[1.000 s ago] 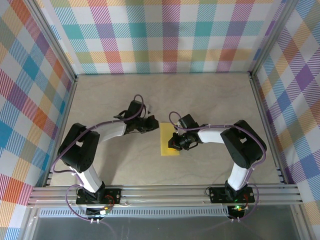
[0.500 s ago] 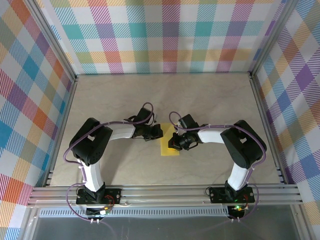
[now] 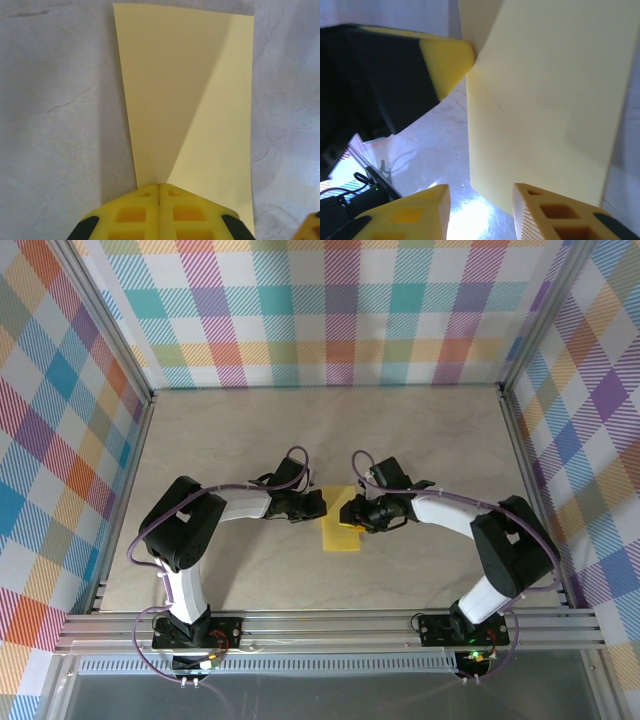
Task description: Fold a paper plane with a square sheet of paper (fold left side to right side)
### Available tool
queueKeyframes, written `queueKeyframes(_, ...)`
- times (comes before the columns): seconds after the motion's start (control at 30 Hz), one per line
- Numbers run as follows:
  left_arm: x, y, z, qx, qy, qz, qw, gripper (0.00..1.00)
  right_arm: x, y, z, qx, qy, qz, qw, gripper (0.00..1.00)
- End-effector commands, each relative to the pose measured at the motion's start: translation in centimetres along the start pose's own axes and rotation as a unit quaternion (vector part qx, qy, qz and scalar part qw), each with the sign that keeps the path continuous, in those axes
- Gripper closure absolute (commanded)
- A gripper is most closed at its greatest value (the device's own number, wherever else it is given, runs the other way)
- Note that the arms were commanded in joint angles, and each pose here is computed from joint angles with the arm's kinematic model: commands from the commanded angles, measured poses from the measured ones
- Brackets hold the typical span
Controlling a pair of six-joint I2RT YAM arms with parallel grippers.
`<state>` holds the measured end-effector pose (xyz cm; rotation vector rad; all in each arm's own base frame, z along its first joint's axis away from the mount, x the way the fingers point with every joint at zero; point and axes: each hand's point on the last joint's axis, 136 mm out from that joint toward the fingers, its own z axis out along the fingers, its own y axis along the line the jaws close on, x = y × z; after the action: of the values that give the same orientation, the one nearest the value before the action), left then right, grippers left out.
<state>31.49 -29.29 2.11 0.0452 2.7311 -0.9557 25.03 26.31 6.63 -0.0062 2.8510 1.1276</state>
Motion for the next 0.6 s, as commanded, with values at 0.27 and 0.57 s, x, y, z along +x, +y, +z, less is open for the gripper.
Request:
queueKeyframes(0.27,2.5,1.8,0.0,-0.033,0.031,-0.007,0.999,1.0,4.1,-3.4,-0.9,0.008,0.047,0.043,0.998,0.5)
queueKeyframes(0.57,2.5,1.9,0.1,-0.034,0.031,-0.007,0.999,1.0,4.9,-3.6,1.1,0.001,0.076,0.049,0.996,0.52)
